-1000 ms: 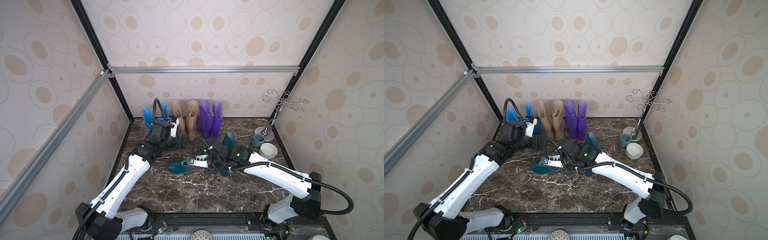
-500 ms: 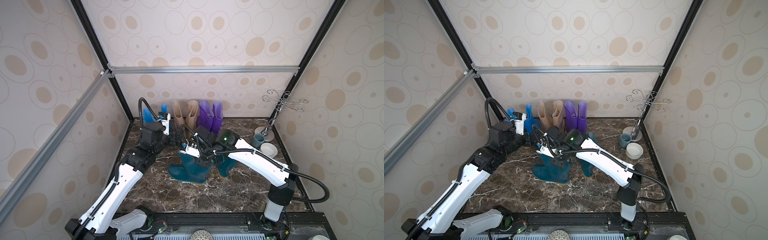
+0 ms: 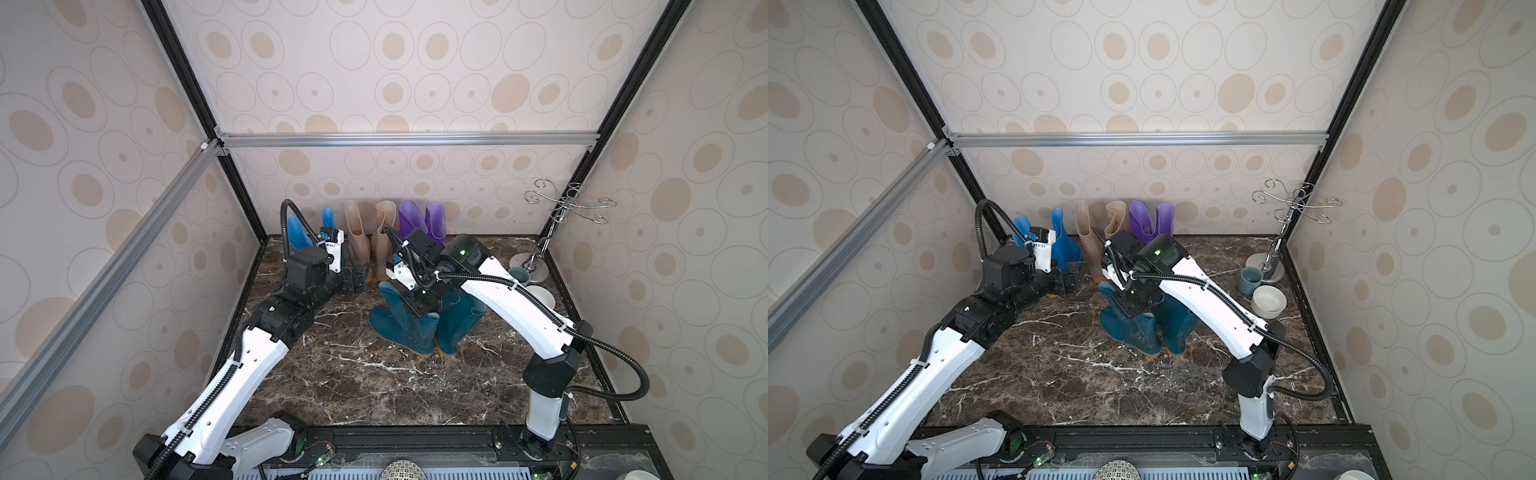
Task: Match and arrange rain boots in pairs
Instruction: Adjust the rain boot at the center of the board.
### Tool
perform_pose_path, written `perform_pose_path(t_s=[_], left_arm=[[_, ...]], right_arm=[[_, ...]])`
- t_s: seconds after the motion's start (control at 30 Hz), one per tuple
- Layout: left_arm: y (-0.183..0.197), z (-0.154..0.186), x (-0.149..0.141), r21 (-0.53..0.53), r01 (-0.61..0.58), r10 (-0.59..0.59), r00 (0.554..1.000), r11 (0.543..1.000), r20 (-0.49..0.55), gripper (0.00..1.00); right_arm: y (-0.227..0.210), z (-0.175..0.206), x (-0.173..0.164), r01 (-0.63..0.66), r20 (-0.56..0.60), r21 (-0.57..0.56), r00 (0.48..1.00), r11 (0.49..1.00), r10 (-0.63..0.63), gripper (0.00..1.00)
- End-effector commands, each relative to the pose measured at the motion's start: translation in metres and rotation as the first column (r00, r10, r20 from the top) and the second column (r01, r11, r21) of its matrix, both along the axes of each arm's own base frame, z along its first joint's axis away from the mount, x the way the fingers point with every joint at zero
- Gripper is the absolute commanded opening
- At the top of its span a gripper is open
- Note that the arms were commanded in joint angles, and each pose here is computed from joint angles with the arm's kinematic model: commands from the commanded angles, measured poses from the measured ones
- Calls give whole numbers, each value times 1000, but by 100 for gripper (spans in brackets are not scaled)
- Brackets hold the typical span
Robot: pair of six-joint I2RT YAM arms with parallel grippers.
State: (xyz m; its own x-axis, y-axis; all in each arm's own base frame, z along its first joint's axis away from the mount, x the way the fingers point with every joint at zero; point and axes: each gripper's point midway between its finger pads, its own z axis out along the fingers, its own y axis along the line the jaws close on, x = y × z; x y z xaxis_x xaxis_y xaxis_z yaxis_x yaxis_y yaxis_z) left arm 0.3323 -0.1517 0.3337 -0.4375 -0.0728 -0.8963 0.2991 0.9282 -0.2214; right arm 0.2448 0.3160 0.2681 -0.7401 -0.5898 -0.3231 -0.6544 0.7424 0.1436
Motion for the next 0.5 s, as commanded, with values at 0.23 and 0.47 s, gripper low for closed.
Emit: perform_pose_path(t_s=[0.23,0.47], left_arm=[[-16,-2,3,-104,50,-52,999,993,-15,87],[-28,-15,-4,-132,102,-111,992,986,-58,87]], right_arm=[[8,17,22,257,-53,150,966,955,-252,15],[9,35,40,248,57,207,963,946,-265,46]])
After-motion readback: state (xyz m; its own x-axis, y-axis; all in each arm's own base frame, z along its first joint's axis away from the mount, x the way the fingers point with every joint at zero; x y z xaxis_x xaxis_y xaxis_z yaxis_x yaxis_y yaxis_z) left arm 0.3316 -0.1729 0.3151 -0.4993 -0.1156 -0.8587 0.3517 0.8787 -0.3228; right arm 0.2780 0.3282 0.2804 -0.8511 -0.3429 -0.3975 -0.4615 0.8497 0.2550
